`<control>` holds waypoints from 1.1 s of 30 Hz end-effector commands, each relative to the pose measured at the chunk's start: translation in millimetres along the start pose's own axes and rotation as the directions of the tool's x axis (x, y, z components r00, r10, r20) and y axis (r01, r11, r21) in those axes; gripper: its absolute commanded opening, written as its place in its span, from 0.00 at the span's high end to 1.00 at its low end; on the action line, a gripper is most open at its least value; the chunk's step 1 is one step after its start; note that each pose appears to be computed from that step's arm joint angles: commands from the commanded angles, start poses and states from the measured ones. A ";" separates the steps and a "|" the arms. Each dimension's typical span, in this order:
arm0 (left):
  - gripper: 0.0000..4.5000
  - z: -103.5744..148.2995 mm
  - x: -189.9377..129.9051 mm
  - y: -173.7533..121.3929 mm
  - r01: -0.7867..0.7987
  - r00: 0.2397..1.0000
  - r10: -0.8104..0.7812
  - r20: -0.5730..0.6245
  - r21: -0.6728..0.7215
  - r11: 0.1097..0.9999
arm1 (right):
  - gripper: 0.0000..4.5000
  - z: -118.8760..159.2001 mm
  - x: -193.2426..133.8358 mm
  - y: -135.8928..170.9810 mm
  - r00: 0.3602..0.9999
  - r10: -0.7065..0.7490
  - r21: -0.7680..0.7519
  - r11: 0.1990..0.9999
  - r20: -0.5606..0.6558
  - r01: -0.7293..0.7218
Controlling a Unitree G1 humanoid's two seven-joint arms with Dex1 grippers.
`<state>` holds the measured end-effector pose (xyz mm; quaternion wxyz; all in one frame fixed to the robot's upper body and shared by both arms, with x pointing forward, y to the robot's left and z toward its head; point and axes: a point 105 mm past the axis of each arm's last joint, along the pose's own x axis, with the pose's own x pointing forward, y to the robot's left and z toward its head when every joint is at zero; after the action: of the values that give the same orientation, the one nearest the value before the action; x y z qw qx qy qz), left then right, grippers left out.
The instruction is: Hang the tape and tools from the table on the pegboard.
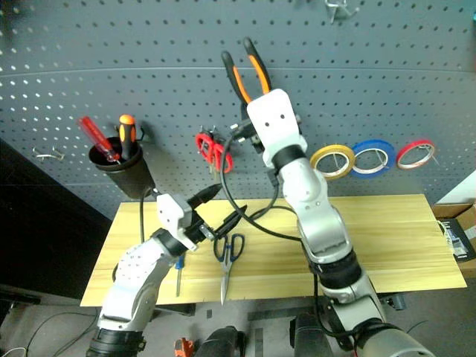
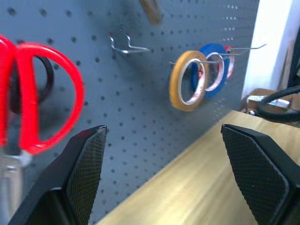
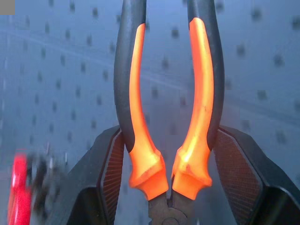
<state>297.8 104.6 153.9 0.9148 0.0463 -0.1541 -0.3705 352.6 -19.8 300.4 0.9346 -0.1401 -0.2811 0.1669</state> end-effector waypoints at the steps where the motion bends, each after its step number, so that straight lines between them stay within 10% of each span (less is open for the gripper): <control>1: 0.08 14.8 6.2 -1.8 0.001 0.998 -0.003 0.055 0.042 0.999 | 0.42 18.4 10.3 -10.0 0.992 -0.049 -0.010 0.999 0.119 0.050; 21: 0.08 15.8 18.4 5.9 -0.012 0.999 0.008 0.045 0.083 0.997 | 0.42 -86.3 -19.7 -3.7 0.994 -0.063 0.007 0.998 -0.084 0.064; 27: 0.08 -7.0 12.8 -0.9 0.020 0.997 -0.016 -0.079 0.049 0.999 | 0.00 -100.7 -47.2 -7.2 0.971 -0.040 0.082 0.995 -0.234 0.061; 33: 0.00 -46.8 -9.6 -9.0 0.047 0.945 -0.062 -0.321 -0.055 0.997 | 0.00 -111.9 -88.7 -6.4 0.914 0.031 0.164 0.986 -0.404 0.040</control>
<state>305.0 105.0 104.1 0.9227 0.0804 -0.0026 -0.3770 358.7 -80.3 164.4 0.9824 -0.1041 -0.0701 0.1386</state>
